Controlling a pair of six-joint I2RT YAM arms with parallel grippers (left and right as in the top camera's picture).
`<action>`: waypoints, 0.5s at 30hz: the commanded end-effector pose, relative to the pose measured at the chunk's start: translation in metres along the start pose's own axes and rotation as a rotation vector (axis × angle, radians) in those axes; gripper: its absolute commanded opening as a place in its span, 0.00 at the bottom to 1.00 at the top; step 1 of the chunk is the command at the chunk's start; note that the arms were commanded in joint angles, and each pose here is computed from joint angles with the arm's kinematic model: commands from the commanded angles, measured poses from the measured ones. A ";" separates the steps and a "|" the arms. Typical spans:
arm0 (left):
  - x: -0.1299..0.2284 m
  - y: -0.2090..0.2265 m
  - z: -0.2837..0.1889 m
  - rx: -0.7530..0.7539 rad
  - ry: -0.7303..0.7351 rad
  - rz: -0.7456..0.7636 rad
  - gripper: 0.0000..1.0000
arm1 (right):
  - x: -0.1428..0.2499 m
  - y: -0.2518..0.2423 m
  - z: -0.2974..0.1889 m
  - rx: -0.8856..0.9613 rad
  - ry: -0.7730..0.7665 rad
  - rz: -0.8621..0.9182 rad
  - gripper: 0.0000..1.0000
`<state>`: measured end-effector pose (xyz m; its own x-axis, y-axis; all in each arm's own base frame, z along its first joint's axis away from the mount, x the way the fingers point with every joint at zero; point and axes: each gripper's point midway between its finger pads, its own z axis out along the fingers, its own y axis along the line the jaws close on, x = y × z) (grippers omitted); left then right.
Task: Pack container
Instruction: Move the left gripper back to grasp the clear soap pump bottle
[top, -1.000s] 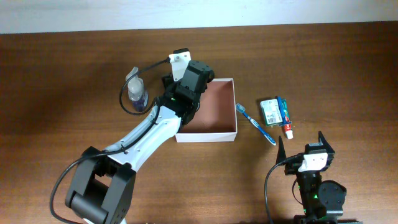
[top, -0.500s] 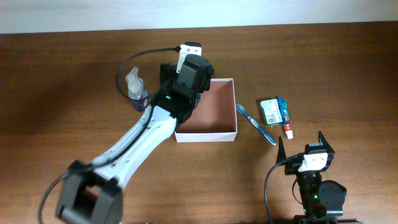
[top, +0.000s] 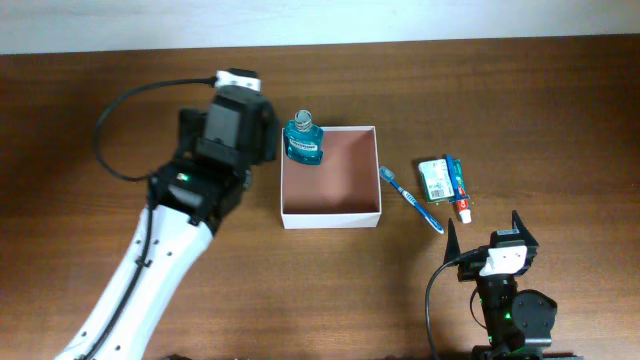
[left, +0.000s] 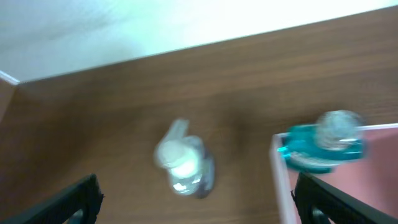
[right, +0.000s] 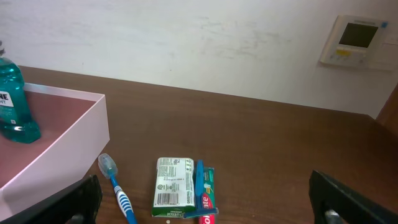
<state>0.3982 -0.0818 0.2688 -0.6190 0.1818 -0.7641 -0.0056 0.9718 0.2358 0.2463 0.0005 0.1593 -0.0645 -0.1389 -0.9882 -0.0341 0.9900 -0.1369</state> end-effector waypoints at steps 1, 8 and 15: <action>0.008 0.009 0.015 0.088 0.055 0.000 0.99 | 0.002 0.002 0.000 -0.005 0.003 -0.006 0.98; 0.029 0.028 0.048 0.260 0.137 -0.055 0.98 | 0.002 0.002 0.000 -0.005 0.003 -0.006 0.99; 0.055 0.018 0.082 0.322 0.238 -0.076 0.91 | 0.002 0.002 0.000 -0.005 0.003 -0.007 0.98</action>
<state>0.4244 -0.0241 0.1979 -0.7736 0.0743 -0.6293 0.0865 0.9962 0.0112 0.2463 0.0005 0.1593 -0.0645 -0.1393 -0.9882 -0.0342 0.9899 -0.1373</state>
